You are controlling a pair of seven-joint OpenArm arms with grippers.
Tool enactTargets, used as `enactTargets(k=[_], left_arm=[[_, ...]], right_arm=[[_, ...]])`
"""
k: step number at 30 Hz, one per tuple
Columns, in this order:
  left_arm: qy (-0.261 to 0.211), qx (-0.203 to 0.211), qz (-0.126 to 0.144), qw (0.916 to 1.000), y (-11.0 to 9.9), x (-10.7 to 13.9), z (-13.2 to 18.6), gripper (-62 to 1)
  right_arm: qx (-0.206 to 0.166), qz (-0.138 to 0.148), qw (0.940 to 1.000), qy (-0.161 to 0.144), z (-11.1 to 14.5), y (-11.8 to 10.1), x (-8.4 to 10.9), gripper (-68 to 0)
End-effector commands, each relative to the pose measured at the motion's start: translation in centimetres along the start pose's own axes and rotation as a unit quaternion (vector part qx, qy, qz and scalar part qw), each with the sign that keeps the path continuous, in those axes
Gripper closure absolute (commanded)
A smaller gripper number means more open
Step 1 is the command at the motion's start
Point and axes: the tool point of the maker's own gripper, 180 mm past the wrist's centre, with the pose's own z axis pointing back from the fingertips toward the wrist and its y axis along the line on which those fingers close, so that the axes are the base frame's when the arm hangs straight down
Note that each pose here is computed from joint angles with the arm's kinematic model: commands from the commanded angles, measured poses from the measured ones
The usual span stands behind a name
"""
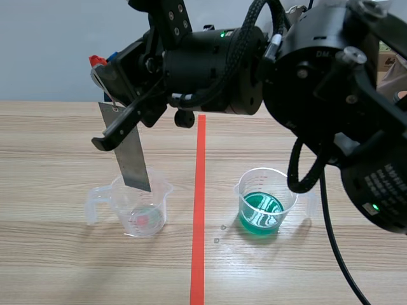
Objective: Do the redox reaction experiment
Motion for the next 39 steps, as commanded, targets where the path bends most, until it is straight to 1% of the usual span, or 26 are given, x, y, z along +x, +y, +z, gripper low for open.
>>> enactTargets(k=[1, 11, 18, 39], left_arm=[[-0.013, 0.001, -0.001, 0.9999, 0.02, 0.56, -0.18, -62.3], [-0.012, 0.001, -0.001, 0.9999, 0.02, 0.55, -0.17, -62.3], [-0.012, 0.001, -0.001, 0.9999, 0.01, 0.54, -0.17, -62.3], [-0.012, 0.001, -0.001, 0.9999, 0.01, 0.54, -0.17, -62.3]], right_arm=[[-0.002, 0.002, 0.9998, -0.018, 0.03, -0.27, 1.07, -0.7], [-0.002, 0.002, 0.9998, -0.018, 0.03, -0.27, 1.09, -0.6], [-0.002, 0.002, 0.9996, -0.028, 0.04, -0.27, 1.42, -0.6], [-0.002, 0.002, 0.9996, -0.027, 0.04, -0.27, 1.40, -0.6]])
